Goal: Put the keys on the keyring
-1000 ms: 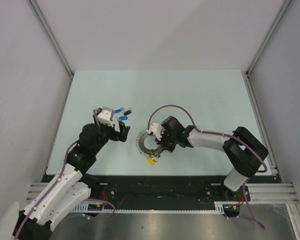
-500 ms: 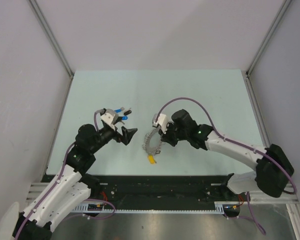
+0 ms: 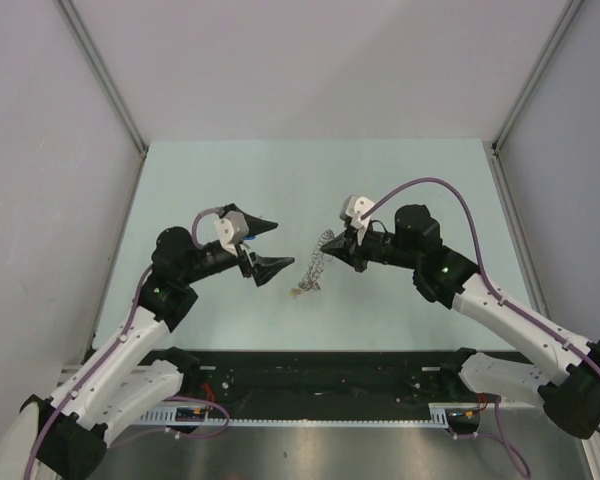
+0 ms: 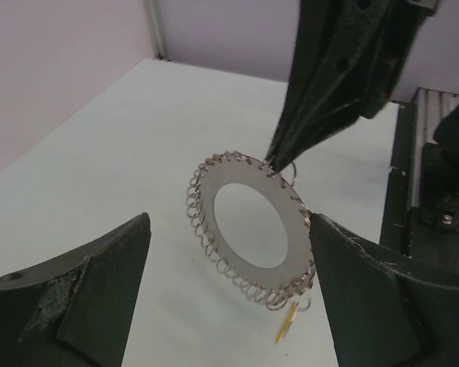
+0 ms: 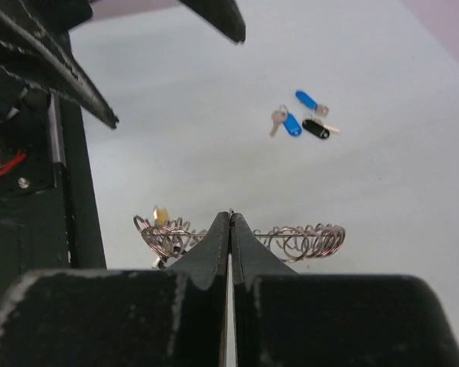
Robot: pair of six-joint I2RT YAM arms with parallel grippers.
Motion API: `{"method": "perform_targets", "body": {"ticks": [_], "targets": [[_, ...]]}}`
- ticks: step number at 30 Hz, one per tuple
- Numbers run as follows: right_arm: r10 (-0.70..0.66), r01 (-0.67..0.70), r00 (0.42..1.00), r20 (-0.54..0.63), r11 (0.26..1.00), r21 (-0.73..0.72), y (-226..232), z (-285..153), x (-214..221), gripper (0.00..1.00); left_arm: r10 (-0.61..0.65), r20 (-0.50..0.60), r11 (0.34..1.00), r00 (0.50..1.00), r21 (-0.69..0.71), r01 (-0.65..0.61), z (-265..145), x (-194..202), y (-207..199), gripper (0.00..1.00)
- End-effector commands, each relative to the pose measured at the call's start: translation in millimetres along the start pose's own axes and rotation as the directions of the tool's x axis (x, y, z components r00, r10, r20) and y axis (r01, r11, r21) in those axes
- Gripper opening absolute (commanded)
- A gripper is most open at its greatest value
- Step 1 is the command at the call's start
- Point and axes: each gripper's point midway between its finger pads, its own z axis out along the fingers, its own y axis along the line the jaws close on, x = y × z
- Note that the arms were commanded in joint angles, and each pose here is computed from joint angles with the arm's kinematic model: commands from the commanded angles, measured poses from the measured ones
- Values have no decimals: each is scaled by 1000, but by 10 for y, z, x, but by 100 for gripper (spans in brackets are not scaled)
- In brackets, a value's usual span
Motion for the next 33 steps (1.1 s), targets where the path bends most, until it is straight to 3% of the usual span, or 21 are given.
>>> {"method": "perform_targets", "body": {"ticks": [1, 8, 13, 17, 24, 33], "targets": [[-20, 43, 978, 208, 993, -108, 114, -181, -566, 0, 80, 108, 976, 991, 191, -99, 44, -363, -267, 88], [5, 54, 968, 252, 973, -226, 255, -283, -642, 0, 54, 125, 951, 991, 296, -89, 112, -448, -405, 80], [11, 61, 965, 260, 963, -264, 298, -266, -650, 0, 25, 109, 941, 994, 333, -60, 202, -424, -482, 67], [11, 64, 966, 257, 957, -282, 318, -253, -630, 0, -7, 117, 938, 993, 346, -34, 253, -438, -521, 48], [21, 55, 969, 246, 952, -299, 319, -216, -590, 0, -49, 67, 930, 997, 368, 21, 349, -310, -621, 33], [24, 57, 968, 248, 948, -314, 333, -190, -583, 0, -68, 14, 931, 998, 361, 59, 424, -197, -619, 27]]}}
